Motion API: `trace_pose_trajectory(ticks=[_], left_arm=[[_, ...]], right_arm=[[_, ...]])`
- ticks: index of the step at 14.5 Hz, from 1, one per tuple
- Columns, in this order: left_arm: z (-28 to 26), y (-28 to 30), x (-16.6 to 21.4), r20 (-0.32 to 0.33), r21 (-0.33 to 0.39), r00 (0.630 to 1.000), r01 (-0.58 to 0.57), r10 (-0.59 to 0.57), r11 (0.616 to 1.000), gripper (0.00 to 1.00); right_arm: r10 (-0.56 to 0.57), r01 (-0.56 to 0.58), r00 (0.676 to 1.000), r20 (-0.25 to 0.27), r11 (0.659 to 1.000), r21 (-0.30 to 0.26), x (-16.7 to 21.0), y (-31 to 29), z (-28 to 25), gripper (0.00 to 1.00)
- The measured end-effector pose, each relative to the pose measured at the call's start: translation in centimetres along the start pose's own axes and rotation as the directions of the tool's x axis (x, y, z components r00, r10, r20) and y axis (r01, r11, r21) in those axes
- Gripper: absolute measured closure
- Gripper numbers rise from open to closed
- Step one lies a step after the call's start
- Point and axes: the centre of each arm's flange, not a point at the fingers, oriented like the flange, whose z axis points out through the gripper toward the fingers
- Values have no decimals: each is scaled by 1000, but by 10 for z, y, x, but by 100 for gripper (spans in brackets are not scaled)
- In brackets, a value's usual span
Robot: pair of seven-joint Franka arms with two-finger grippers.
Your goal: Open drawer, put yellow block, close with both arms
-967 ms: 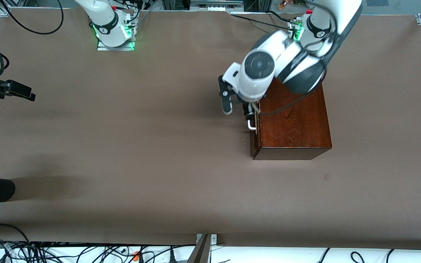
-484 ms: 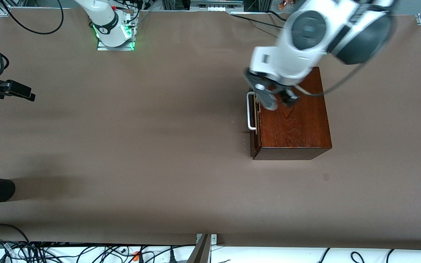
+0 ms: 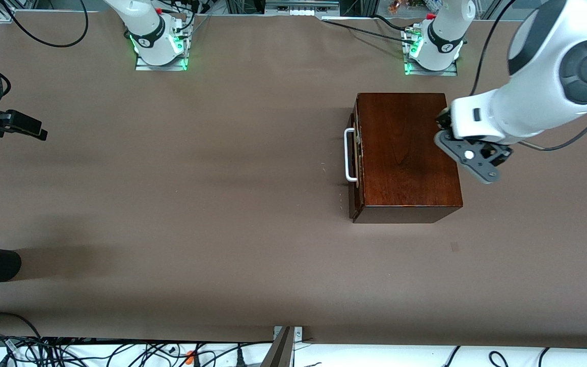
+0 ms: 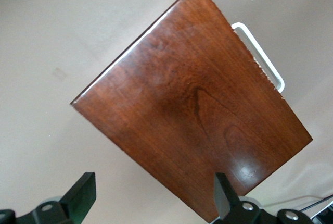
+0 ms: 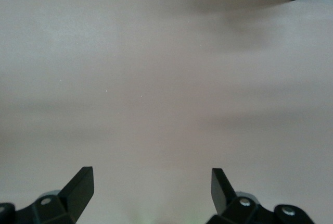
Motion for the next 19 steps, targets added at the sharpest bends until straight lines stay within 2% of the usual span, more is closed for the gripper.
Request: trace_pose_trajectory(ticks=[4, 8, 9, 11, 13, 15, 19], left_arm=[[-28, -7, -24, -32, 41, 998, 63, -61, 997, 0], [-56, -31, -62, -63, 101, 976, 216, -211, 971, 0], [-59, -34, -67, -72, 94, 964, 261, -255, 961, 0], [-57, -40, -74, -110, 30, 916, 391, -386, 920, 0], [-47, -50, -84, -167, 1, 859, 491, -484, 871, 0], [-38, -50, -97, -187, -4, 833, 530, -521, 848, 0], [-34, -37, -115, -186, -18, 778, 608, -600, 794, 0]], right_arm=[[0, 0, 1000, -1, 1000, -1, 0, 0, 0, 0], [0, 0, 1000, -1, 1000, -1, 0, 0, 0, 0], [0, 0, 1000, -1, 1000, -1, 0, 0, 0, 0], [1, -1, 1000, -1, 1000, -2, 0, 1, 0, 0], [1, -1, 1000, -1, 1000, -2, 0, 1, 0, 0], [1, -1, 1000, -1, 1000, -2, 0, 1, 0, 0], [1, -1, 1000, -1, 1000, -2, 0, 1, 0, 0]])
